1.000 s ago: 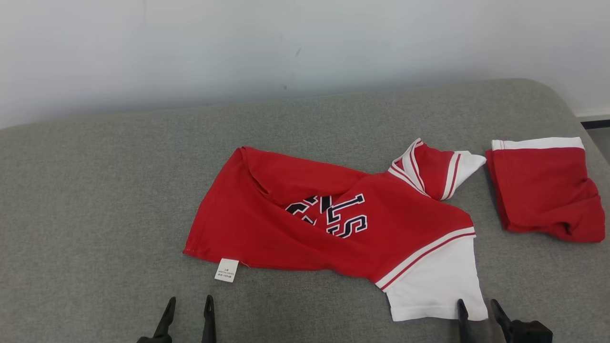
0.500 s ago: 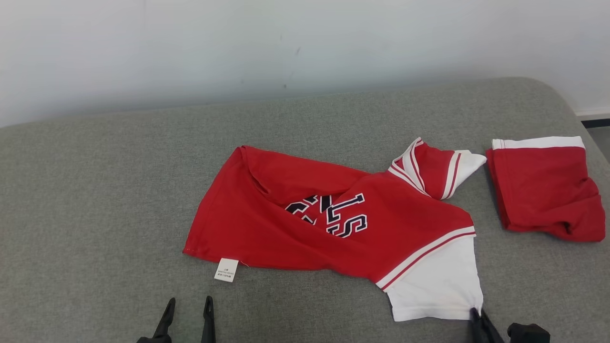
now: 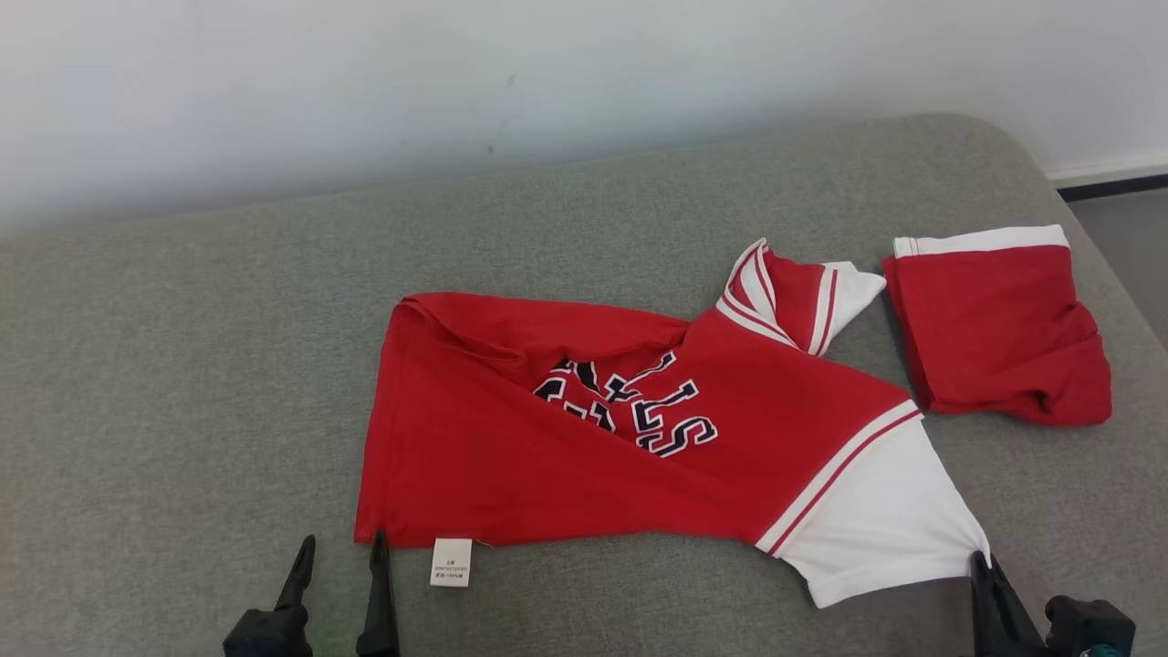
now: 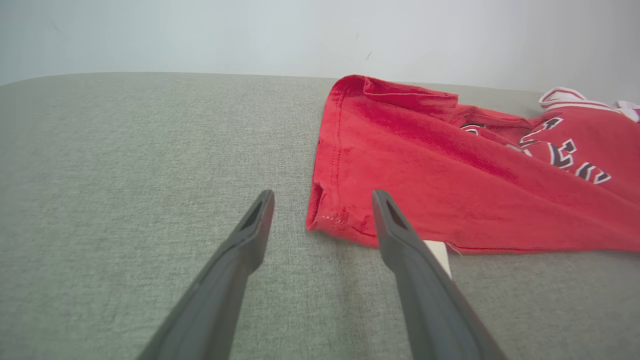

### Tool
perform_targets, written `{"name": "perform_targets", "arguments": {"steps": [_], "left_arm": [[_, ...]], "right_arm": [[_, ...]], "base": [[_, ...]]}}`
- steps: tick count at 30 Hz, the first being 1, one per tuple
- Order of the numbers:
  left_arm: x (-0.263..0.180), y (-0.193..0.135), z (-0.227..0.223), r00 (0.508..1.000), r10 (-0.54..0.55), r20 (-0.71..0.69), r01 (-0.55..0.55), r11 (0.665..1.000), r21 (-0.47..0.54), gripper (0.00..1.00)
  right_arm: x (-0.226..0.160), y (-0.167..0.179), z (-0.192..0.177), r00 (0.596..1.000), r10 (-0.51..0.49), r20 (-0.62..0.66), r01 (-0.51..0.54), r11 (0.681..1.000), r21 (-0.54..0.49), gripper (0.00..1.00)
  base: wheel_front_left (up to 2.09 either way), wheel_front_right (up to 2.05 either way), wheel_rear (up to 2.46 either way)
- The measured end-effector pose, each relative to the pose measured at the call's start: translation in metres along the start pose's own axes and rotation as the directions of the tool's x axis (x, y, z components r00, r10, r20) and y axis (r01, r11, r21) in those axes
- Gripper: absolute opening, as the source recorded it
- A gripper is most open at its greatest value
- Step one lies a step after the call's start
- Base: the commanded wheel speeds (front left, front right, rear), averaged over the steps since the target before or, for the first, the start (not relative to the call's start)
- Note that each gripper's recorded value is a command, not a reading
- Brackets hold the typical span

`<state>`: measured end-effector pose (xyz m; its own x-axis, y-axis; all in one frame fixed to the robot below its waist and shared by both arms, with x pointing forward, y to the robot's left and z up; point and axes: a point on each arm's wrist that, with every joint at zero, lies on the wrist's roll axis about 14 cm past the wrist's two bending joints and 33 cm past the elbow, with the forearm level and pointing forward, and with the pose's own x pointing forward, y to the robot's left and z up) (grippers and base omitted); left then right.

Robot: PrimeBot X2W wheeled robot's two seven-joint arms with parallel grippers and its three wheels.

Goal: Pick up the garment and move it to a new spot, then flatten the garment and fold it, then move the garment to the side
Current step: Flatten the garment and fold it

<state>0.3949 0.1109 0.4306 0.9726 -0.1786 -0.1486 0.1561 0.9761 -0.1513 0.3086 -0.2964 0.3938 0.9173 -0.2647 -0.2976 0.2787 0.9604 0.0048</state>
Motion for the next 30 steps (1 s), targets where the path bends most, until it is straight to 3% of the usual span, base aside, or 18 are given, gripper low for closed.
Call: {"name": "perform_targets", "arguments": {"steps": [14, 15, 16, 17, 18, 20, 22, 27, 30], "left_arm": [[0.028, -0.015, -0.042, 0.991, -0.032, -0.129, 0.028, 0.999, -0.031, 1.00], [0.028, -0.017, -0.044, 0.990, -0.039, -0.134, 0.035, 0.999, -0.031, 0.78], [0.029, -0.019, -0.044, 0.990, -0.044, -0.136, 0.040, 0.999, -0.031, 0.78], [0.029, -0.020, -0.045, 0.989, -0.049, -0.137, 0.045, 0.999, -0.031, 0.67], [0.028, -0.022, -0.045, 0.989, -0.053, -0.137, 0.049, 0.998, -0.030, 0.67], [0.026, -0.023, -0.044, 0.989, -0.057, -0.135, 0.054, 0.998, -0.031, 0.78], [0.024, -0.024, -0.043, 0.989, -0.059, -0.134, 0.056, 0.998, -0.030, 0.96], [0.015, -0.021, -0.044, 0.989, -0.051, -0.139, 0.047, 0.998, -0.033, 0.97], [0.012, -0.020, -0.045, 0.989, -0.047, -0.142, 0.042, 0.999, -0.032, 0.84]], "right_arm": [[-0.004, -0.023, 0.004, 0.997, -0.074, 0.009, 0.074, 0.997, 0.001, 0.00], [-0.004, -0.024, 0.004, 0.997, -0.077, 0.009, 0.077, 0.997, 0.001, 0.00], [-0.004, -0.024, 0.005, 0.997, -0.079, 0.011, 0.079, 0.997, 0.001, 0.00], [-0.004, -0.025, 0.006, 0.997, -0.081, 0.015, 0.081, 0.997, 0.002, 0.00], [-0.004, -0.025, 0.007, 0.997, -0.081, 0.019, 0.081, 0.997, 0.002, 0.00], [-0.004, -0.024, 0.010, 0.997, -0.078, 0.027, 0.077, 0.997, 0.003, 0.00], [-0.003, -0.022, 0.012, 0.997, -0.070, 0.034, 0.070, 0.998, 0.002, 0.00], [0.000, -0.014, 0.016, 0.998, -0.047, 0.046, 0.047, 0.999, 0.001, 0.00], [0.001, -0.011, 0.018, 0.998, -0.036, 0.051, 0.036, 0.999, 0.000, 0.00]], "base": [[0.00, 0.00, 0.00], [0.00, 0.00, 0.00], [0.00, 0.00, 0.00], [0.00, 0.00, 0.00], [0.00, 0.00, 0.00], [0.00, 0.00, 0.00], [0.00, 0.00, 0.00], [0.00, 0.00, 0.00], [0.00, 0.00, 0.00]]}}
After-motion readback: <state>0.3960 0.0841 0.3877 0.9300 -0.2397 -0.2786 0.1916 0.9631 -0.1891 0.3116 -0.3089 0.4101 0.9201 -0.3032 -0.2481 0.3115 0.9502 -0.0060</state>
